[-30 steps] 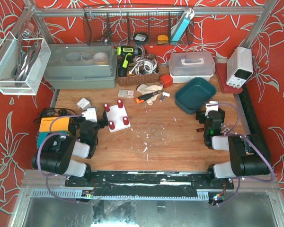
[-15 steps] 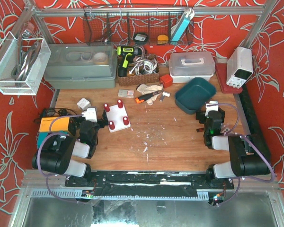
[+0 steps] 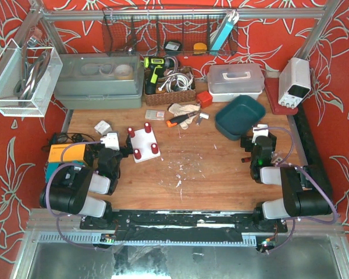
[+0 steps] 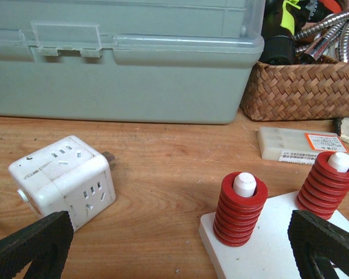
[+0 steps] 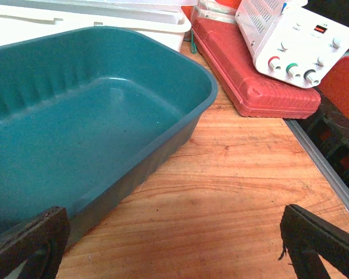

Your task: Install the large spring

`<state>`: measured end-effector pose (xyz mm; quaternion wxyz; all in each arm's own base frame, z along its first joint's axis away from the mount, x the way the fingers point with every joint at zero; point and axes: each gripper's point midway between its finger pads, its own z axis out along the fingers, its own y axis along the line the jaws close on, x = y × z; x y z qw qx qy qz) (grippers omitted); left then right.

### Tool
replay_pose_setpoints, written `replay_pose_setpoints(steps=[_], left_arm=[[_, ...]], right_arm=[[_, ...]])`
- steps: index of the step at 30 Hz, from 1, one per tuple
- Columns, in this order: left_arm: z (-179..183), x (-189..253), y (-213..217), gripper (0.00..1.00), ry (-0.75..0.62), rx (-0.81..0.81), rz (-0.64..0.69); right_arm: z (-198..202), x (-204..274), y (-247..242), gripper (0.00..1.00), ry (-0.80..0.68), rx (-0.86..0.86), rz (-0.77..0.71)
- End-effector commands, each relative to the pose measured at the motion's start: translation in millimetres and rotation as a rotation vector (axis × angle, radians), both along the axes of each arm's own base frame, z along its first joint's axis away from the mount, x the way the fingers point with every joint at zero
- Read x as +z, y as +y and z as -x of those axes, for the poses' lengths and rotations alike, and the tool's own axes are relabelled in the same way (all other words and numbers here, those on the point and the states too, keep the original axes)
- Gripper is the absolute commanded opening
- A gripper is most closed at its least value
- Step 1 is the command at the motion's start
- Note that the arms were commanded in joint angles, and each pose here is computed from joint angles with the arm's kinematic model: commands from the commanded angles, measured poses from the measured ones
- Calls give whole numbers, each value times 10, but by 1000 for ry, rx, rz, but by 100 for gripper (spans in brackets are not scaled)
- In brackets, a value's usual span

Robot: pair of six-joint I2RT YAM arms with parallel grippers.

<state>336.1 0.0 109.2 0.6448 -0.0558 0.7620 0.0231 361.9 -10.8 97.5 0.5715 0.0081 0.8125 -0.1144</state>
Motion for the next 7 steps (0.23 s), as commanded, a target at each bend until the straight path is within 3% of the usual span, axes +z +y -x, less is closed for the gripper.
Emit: replay_pose_setpoints(steps=[1,7], left_arm=[[-22,125,27,100,-48,11,3],[-23,123,19,100,-47,7,2]], right_arm=[[5,6,-7,99,-9,-7,-9],[6,3,-9,99,-8,-8,-9]])
